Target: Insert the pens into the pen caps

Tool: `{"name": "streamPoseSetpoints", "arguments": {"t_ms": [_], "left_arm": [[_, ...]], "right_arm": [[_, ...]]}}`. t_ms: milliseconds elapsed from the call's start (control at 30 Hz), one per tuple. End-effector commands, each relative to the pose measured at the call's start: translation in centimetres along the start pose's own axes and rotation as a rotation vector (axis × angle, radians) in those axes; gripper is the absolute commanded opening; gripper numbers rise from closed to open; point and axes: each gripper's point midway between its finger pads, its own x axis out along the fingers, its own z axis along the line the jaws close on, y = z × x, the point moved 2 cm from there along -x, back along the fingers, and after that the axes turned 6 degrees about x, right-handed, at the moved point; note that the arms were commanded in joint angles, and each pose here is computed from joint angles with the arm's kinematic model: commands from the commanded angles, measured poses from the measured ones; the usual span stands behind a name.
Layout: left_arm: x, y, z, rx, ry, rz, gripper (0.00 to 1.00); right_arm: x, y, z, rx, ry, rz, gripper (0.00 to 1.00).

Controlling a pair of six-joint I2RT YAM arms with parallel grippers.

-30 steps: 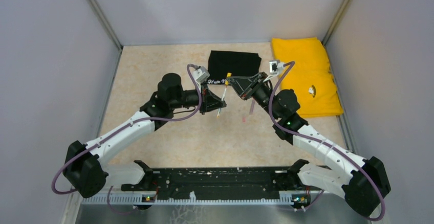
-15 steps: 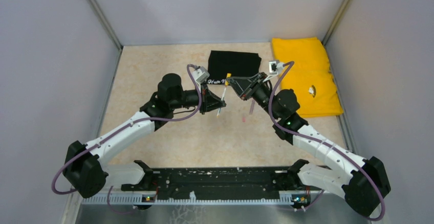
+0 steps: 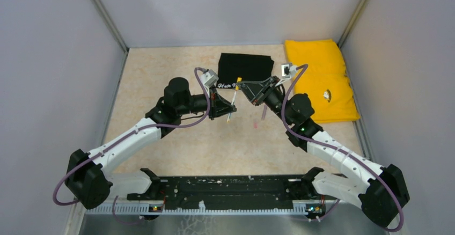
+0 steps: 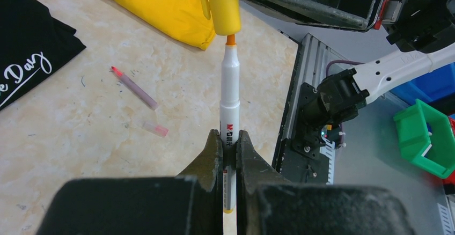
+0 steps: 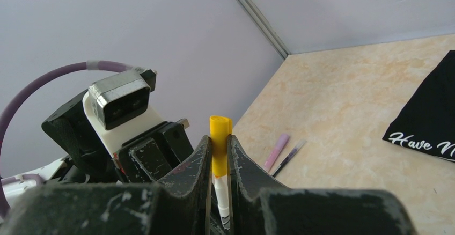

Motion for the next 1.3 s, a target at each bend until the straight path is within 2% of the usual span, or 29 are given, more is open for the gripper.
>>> {"name": "streamPoseSetpoints", "arguments": {"t_ms": [0, 733, 1267], "left_arm": [[-0.1, -0.9, -0.5, 0.022, 0.013, -0.039, 0.0], [-0.1, -1.5, -0.2, 0.006, -0.015, -0.064, 0.0], [0.4, -5.1, -0.2, -0.016, -0.028, -0.175, 0.0]], "right_arm": [[0.0, -0.7, 0.7, -0.007, -0.04, -0.017, 0.0], [0.3, 0.4, 0.6, -0.038, -0.061, 0.037, 0.0], [-0.2, 3.9, -1.5, -0.124, -0.078, 0.164, 0.0]]}}
